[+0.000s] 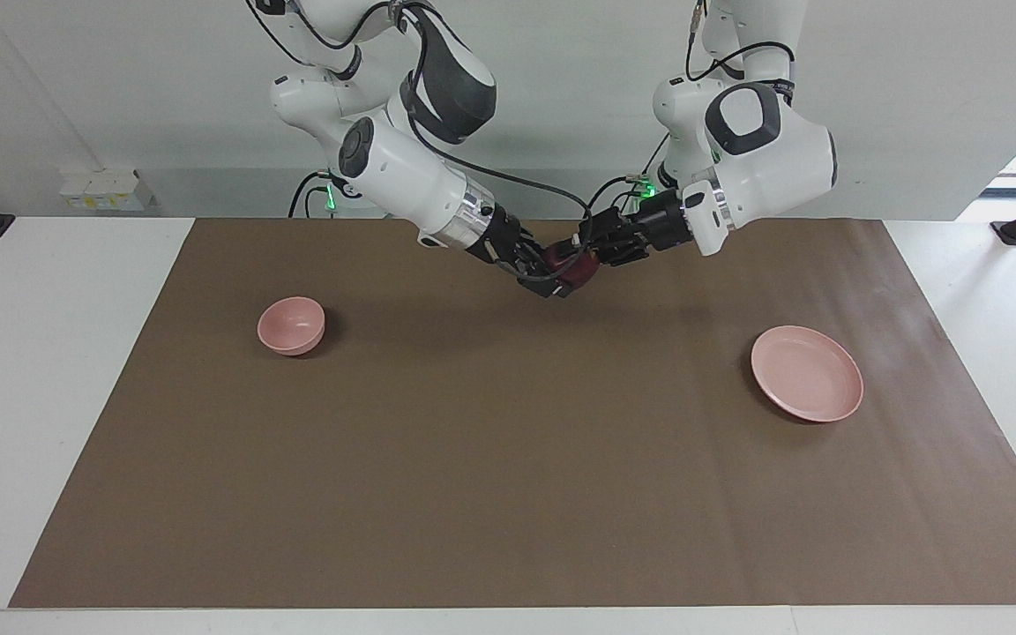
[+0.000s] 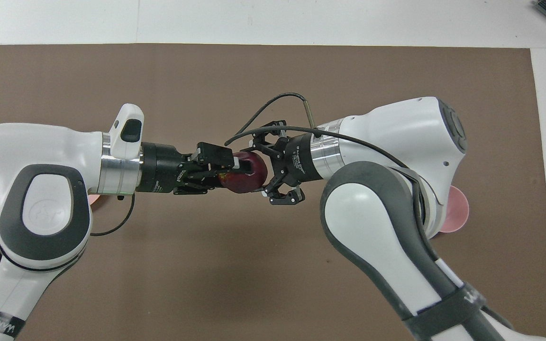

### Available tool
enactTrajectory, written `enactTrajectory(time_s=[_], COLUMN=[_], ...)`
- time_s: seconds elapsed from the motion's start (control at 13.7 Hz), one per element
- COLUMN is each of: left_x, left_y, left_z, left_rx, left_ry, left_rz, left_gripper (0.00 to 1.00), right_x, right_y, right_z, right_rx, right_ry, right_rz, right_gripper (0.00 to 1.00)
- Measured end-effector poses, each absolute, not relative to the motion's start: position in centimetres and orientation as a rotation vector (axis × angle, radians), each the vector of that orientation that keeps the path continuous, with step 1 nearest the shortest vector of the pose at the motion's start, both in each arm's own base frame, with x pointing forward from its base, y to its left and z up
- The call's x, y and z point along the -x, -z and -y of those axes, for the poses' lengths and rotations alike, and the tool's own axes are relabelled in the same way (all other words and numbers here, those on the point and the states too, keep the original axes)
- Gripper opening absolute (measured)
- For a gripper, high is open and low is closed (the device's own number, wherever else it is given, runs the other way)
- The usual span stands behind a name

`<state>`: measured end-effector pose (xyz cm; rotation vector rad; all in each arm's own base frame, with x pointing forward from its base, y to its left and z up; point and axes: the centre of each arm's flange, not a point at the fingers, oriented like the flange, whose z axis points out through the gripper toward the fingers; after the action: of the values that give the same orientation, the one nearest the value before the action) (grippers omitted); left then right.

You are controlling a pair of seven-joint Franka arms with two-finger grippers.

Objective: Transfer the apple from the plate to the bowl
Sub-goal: 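Close the right gripper around the apple held by the left gripper, then open the left gripper and pull it back while the right gripper holds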

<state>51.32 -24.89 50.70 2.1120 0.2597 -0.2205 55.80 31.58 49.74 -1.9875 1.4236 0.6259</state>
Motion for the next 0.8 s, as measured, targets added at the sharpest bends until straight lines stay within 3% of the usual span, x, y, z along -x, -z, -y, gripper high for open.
enactTrajectory(time_s=[0.15, 0.22, 0.44, 0.8], left_x=[-51.3, -51.3, -51.0, -51.9], left_y=[-50.7, -50.8, -52.1, -55.7], left_z=[24.9, 24.9, 24.5, 17.0], left_rx=[-2.112, -2.111, -2.130, -2.352], left_ry=[0.220, 0.223, 0.219, 0.116], left_rz=[-0.260, -0.263, -0.315, -0.323], left_gripper=[0.64, 0.70, 1.00, 1.00], right_x=[-55.8, -55.8, -55.8, -56.7], right_y=[-49.7, -49.7, -49.7, -49.6], right_z=[-31.6, -31.6, -31.6, -30.0], right_rx=[1.987, 1.987, 1.987, 1.965], right_ry=[-0.626, -0.626, -0.626, -0.611], right_rz=[-1.424, -1.424, -1.425, -1.451], right_gripper=[0.71, 0.71, 0.71, 0.71])
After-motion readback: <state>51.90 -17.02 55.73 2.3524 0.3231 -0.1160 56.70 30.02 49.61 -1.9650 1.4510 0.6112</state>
